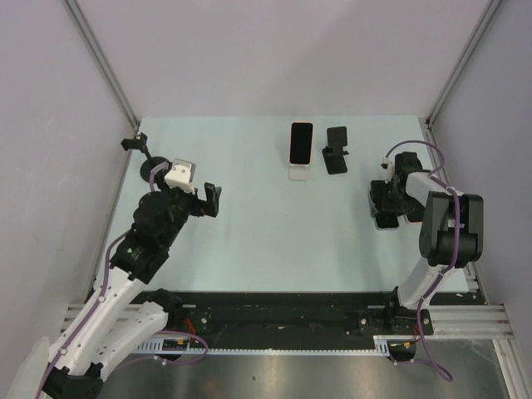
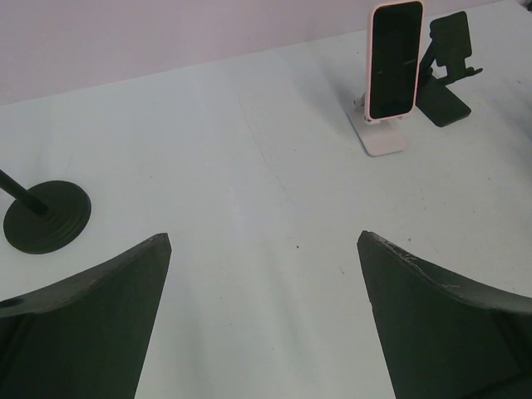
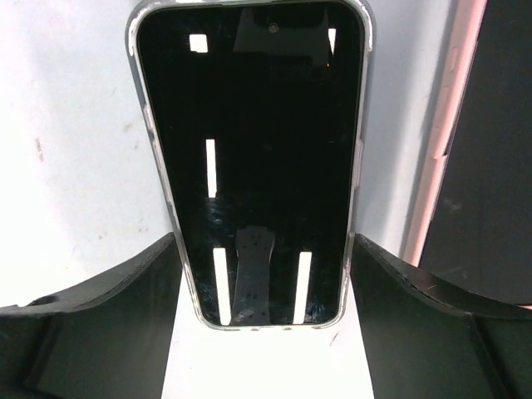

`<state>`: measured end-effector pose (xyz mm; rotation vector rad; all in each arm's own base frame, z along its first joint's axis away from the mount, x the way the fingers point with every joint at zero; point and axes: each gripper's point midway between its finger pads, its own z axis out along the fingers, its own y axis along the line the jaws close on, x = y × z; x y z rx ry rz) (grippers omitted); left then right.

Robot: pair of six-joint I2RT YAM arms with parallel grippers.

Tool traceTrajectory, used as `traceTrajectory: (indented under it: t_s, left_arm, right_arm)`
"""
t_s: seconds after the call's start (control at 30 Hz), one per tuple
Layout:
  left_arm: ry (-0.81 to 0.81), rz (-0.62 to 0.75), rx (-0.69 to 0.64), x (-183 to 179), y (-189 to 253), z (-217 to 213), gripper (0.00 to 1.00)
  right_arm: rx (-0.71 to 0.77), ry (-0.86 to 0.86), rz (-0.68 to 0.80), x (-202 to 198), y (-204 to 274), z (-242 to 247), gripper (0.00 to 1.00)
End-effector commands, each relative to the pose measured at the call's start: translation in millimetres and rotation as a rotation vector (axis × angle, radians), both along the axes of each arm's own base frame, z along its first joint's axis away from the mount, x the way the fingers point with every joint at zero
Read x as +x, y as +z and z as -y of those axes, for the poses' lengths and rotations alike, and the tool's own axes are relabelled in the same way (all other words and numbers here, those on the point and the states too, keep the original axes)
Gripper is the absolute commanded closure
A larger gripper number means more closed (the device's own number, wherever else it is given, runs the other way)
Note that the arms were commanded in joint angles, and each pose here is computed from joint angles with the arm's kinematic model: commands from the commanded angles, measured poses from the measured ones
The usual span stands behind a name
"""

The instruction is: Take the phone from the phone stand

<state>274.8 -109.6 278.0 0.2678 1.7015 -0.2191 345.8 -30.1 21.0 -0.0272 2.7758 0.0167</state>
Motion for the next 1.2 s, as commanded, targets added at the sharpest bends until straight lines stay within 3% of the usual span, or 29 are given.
traceTrajectory:
  t_s: [0.0, 0.23, 0.53, 0.73, 0.8, 1.0, 1.17]
  left_arm:
    - [-0.001, 0.03, 0.033, -0.5, 3.3, -1.9, 0.0]
    - [-0.004, 0.024, 0.039, 0.2, 1.2, -1.1, 0.0]
    - [-0.014, 0.024, 0.04, 0.2, 0.7, 0.6, 0.0]
    - [-0.017, 0.026, 0.04, -0.6, 1.2, 0.9, 0.0]
    - [-0.017, 0.025, 0.039, -1.0, 1.3, 0.8, 0.0]
    - [-0.02, 0.027, 0.039, -1.3, 1.7, 1.1, 0.0]
    - [-0.02, 0.026, 0.037, -1.0, 1.6, 1.4, 0.0]
  right_arm:
    - [-0.005, -0.042, 0.054, 19.1, 1.8, 10.8, 1.0]
    - [-0.022, -0.076, 0.061, 16.8, -5.4, 21.2, 0.93]
    - [-0.067, 0.005, 0.046, 12.0, -2.5, 20.4, 0.82]
    - [-0.074, 0.021, 0.039, 11.1, -3.7, 19.8, 0.66]
    - [-0.073, 0.021, 0.041, 11.6, -3.6, 18.6, 0.65]
    - [-0.065, 0.013, 0.045, 12.7, -3.5, 15.9, 0.41]
    - [-0.066, 0.016, 0.065, 15.7, 2.1, 11.3, 0.15]
